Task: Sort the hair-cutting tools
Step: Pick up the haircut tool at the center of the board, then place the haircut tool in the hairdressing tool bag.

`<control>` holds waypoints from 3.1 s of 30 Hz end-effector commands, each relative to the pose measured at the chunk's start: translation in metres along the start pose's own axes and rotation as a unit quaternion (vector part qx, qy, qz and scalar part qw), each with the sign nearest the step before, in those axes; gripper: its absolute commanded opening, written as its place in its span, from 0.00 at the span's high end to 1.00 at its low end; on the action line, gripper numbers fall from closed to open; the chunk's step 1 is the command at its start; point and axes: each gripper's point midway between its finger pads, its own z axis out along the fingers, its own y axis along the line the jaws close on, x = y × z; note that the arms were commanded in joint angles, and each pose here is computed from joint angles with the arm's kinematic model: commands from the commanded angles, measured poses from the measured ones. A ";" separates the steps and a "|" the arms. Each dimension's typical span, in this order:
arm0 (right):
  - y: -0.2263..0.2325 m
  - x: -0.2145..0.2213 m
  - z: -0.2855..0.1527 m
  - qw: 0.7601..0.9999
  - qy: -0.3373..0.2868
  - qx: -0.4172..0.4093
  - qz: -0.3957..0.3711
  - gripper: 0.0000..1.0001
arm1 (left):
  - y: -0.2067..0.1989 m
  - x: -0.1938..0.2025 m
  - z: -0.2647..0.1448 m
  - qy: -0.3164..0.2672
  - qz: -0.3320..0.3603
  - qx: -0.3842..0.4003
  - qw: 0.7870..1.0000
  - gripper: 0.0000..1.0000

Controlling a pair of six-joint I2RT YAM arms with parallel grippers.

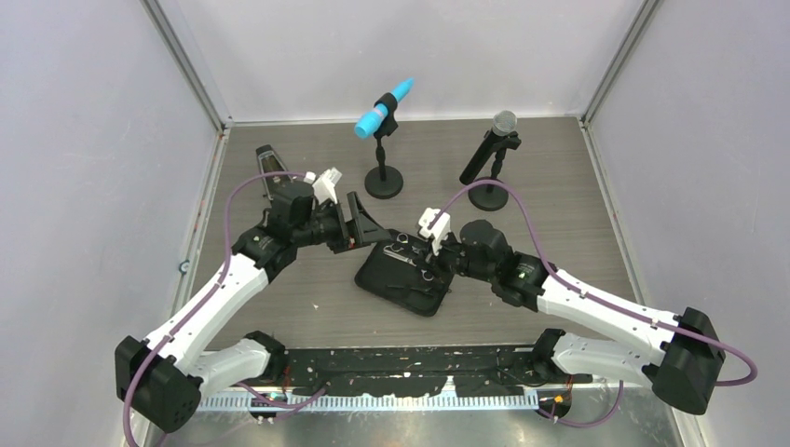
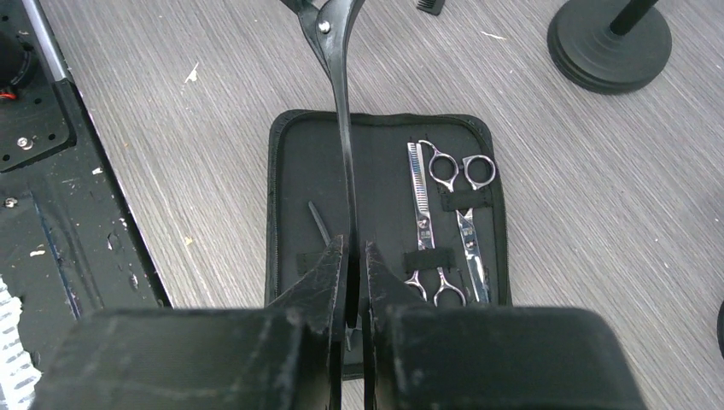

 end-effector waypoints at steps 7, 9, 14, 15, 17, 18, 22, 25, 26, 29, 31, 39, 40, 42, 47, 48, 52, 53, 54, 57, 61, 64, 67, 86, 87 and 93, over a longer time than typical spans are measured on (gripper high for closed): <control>0.012 -0.034 -0.004 0.998 -0.061 -0.021 -0.022 0.95 | -0.013 0.001 0.008 0.010 -0.011 0.052 0.999 0.47; 0.012 -0.034 -0.004 0.998 -0.062 -0.021 -0.021 0.95 | -0.014 0.002 0.009 0.013 -0.014 0.056 0.998 0.49; 0.015 -0.032 -0.003 0.998 -0.058 -0.026 -0.021 0.95 | -0.014 0.005 0.009 0.019 -0.016 0.063 0.998 0.55; 0.016 -0.032 -0.002 0.998 -0.057 -0.027 -0.022 0.95 | -0.014 0.006 0.009 0.018 -0.015 0.064 0.998 0.57; 0.017 -0.032 -0.001 0.998 -0.057 -0.029 -0.022 0.95 | -0.014 0.006 0.009 0.017 -0.016 0.066 0.998 0.63; 0.018 -0.032 -0.001 0.998 -0.056 -0.031 -0.022 0.95 | -0.014 0.006 0.009 0.016 -0.017 0.067 0.997 0.67; 0.020 -0.028 0.001 0.998 -0.052 -0.037 -0.024 0.95 | -0.014 0.009 0.010 0.020 -0.015 0.074 0.997 0.90; 0.021 -0.022 0.002 0.998 -0.043 -0.038 -0.017 0.85 | -0.008 0.013 0.010 0.020 -0.011 0.068 0.997 1.00; 0.021 -0.020 0.002 0.998 -0.039 -0.038 -0.010 0.70 | -0.003 0.014 0.009 0.017 -0.009 0.060 0.998 1.00; 0.019 -0.001 0.002 1.000 -0.005 -0.026 0.015 0.57 | 0.020 0.021 0.011 0.010 -0.005 0.022 1.000 1.00; 0.015 0.013 0.002 0.999 0.014 -0.009 0.037 0.55 | 0.036 0.027 0.013 0.010 -0.008 0.004 1.000 1.00; 0.033 0.074 0.015 0.976 0.087 -0.002 0.199 0.63 | 0.084 0.048 0.039 0.030 -0.058 -0.029 0.997 1.00; 0.036 0.075 0.018 0.972 0.086 -0.006 0.218 0.63 | 0.087 0.048 0.041 0.029 -0.061 -0.031 0.997 1.00; 0.040 0.081 0.024 0.968 0.086 -0.013 0.237 0.64 | 0.094 0.049 0.045 0.030 -0.067 -0.038 0.997 1.00; 0.044 0.105 0.030 0.958 0.112 -0.008 0.263 0.71 | 0.114 0.054 0.044 0.016 -0.080 -0.070 0.994 1.00; 0.044 0.107 0.031 0.957 0.114 -0.006 0.267 0.72 | 0.119 0.054 0.043 0.010 -0.085 -0.077 0.993 1.00; 0.047 0.139 0.032 0.948 0.154 0.002 0.279 0.74 | 0.137 0.053 0.039 -0.023 -0.110 -0.088 0.990 1.00; 0.048 0.143 0.032 0.945 0.160 0.002 0.284 0.75 | 0.139 0.052 0.038 -0.031 -0.115 -0.090 0.989 1.00; 0.049 0.151 0.031 0.943 0.172 0.004 0.286 0.75 | 0.141 0.053 0.038 -0.035 -0.120 -0.089 0.988 1.00; 0.051 0.166 0.029 0.936 0.193 0.010 0.293 0.75 | 0.144 0.054 0.037 -0.041 -0.126 -0.092 0.987 1.00; 0.053 0.178 0.029 0.930 0.212 0.012 0.299 0.75 | 0.151 0.059 0.036 -0.042 -0.140 -0.102 0.984 1.00; 0.054 0.178 0.030 0.930 0.214 0.010 0.299 0.75 | 0.159 0.066 0.036 -0.050 -0.169 -0.107 0.979 1.00; 0.054 0.178 0.030 0.930 0.214 0.010 0.300 0.75 | 0.164 0.069 0.036 -0.071 -0.195 -0.099 0.973 1.00; 0.061 0.187 0.031 0.923 0.222 -0.002 0.315 0.76 | 0.141 0.100 0.058 -0.111 -0.198 -0.074 0.971 0.91; 0.061 0.188 0.031 0.923 0.222 -0.003 0.315 0.76 | 0.141 0.102 0.061 -0.106 -0.196 -0.076 0.972 0.90; 0.060 0.180 0.030 0.927 0.206 -0.004 0.313 0.77 | 0.152 0.112 0.068 -0.097 -0.217 -0.087 0.967 0.64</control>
